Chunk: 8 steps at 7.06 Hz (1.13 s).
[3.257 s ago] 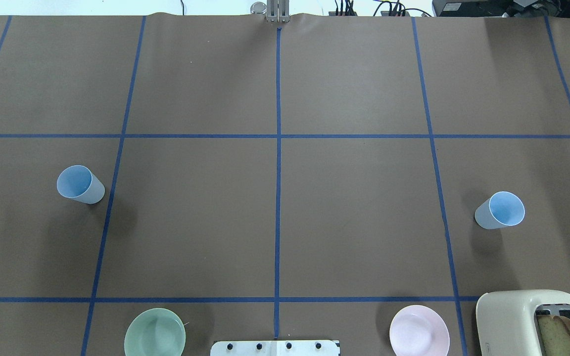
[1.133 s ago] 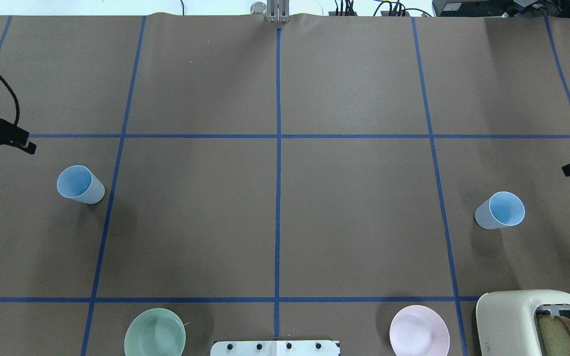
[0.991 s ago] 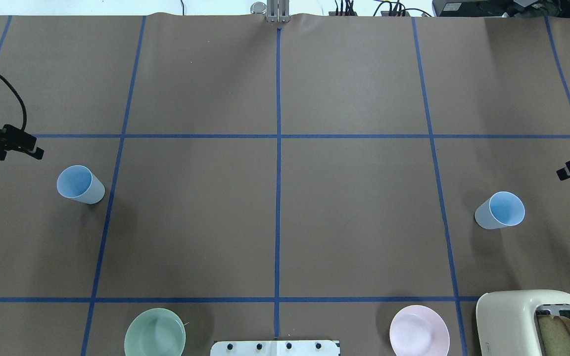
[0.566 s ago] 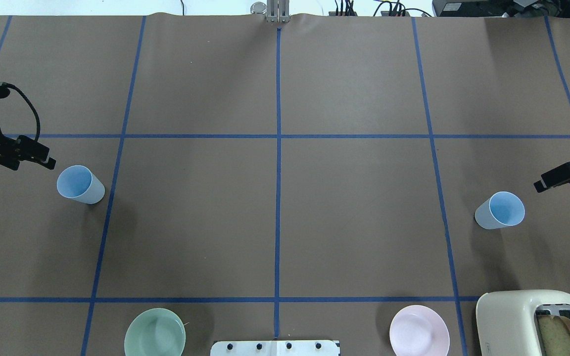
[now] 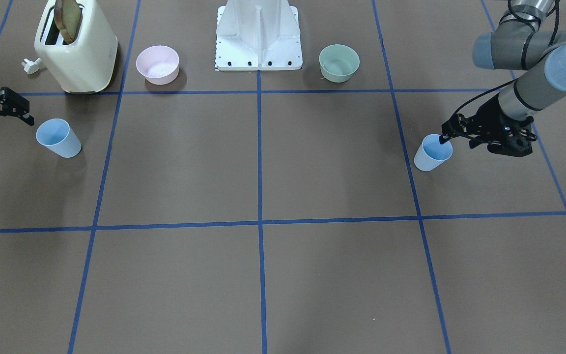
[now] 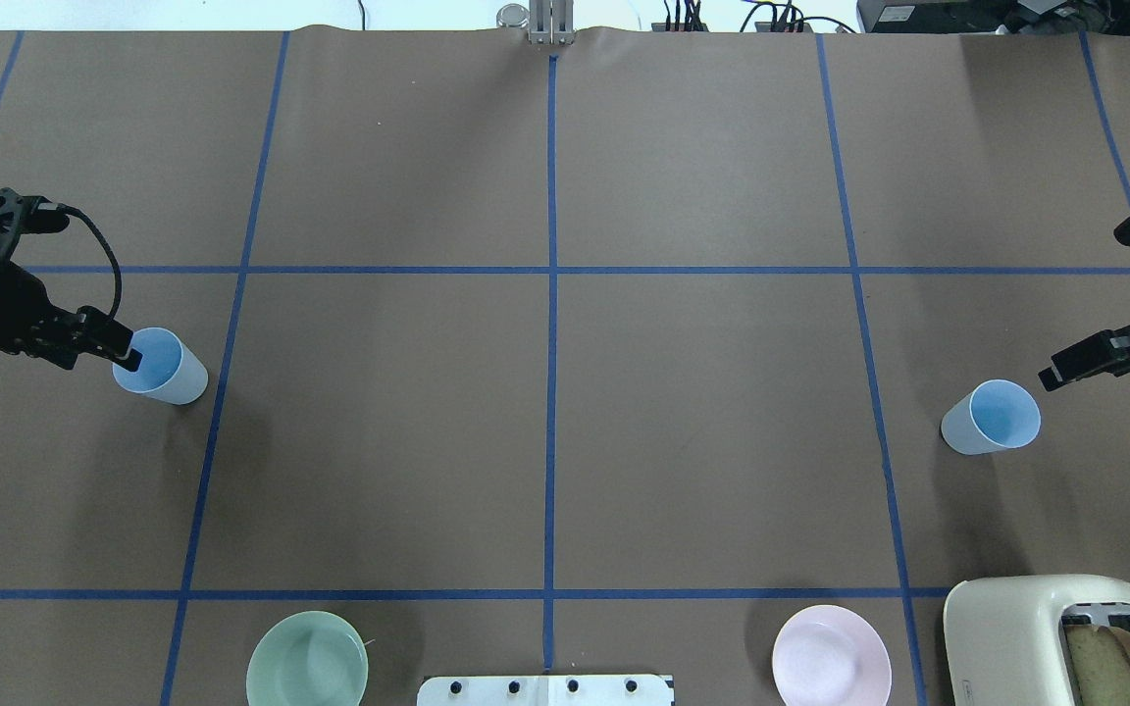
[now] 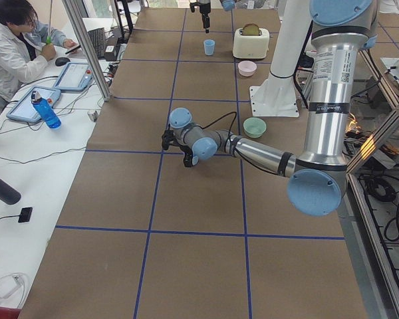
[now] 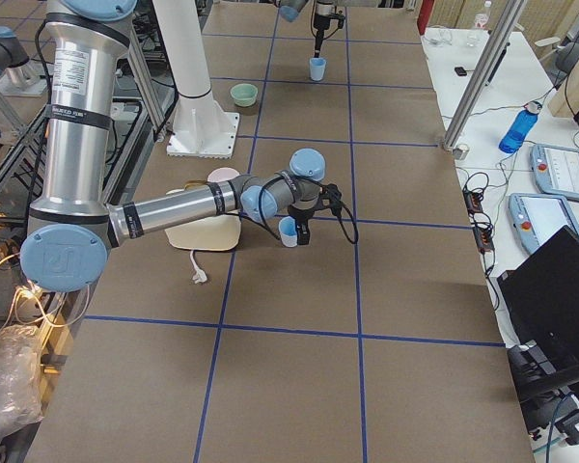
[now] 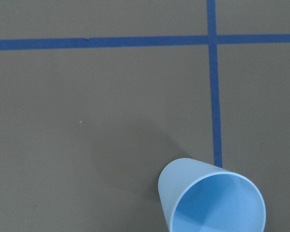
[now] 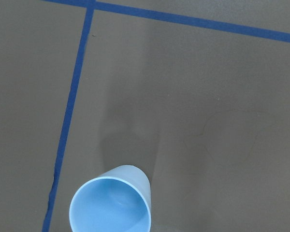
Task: Stack blue cups with both arms
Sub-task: 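Lower the left gripper onto one light-blue cup while the right gripper descends onto the other, then carry the left cup to the table centre while the right gripper lifts its cup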
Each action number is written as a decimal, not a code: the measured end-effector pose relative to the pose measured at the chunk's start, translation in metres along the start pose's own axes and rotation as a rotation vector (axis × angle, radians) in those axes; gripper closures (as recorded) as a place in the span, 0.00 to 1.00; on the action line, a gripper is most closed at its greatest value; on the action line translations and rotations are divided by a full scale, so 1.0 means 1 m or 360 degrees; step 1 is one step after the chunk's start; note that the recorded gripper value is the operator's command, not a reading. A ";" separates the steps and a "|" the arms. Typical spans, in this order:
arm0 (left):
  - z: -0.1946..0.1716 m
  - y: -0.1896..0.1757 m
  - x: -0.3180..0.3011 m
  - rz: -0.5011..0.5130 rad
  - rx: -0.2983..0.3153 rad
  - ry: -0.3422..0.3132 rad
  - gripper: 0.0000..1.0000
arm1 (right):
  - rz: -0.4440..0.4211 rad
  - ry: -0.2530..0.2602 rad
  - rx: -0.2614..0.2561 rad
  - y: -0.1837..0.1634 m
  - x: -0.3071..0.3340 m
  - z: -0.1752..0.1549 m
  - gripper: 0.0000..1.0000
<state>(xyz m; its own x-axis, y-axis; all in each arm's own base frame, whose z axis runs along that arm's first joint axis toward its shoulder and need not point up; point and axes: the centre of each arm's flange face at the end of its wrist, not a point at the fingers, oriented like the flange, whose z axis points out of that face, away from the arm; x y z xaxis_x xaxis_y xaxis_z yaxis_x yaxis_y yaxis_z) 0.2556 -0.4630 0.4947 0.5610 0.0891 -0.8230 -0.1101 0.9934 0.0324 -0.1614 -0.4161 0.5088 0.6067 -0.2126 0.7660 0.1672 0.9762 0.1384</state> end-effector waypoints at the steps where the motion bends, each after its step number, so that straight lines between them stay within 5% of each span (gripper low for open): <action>1: 0.006 0.002 0.004 0.0011 -0.0015 0.0000 0.56 | -0.0004 0.0000 -0.0002 0.000 -0.001 0.001 0.06; 4: 0.013 0.004 0.007 0.0027 -0.0037 0.0001 0.99 | -0.0028 -0.0004 -0.0017 -0.003 -0.009 0.007 0.20; 8: 0.006 -0.007 0.031 0.0065 -0.0017 0.0041 1.00 | -0.0052 0.0051 -0.0027 -0.011 -0.013 0.023 0.20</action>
<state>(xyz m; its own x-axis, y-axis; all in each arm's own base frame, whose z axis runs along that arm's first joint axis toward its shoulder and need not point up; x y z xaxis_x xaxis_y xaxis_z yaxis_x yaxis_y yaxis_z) 0.2786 -0.4669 0.4727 0.5347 0.1275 -0.8354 -0.1413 0.9881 0.0604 -0.1887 -0.4233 0.5117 0.6253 -0.2460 0.7406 0.2004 0.9678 0.1523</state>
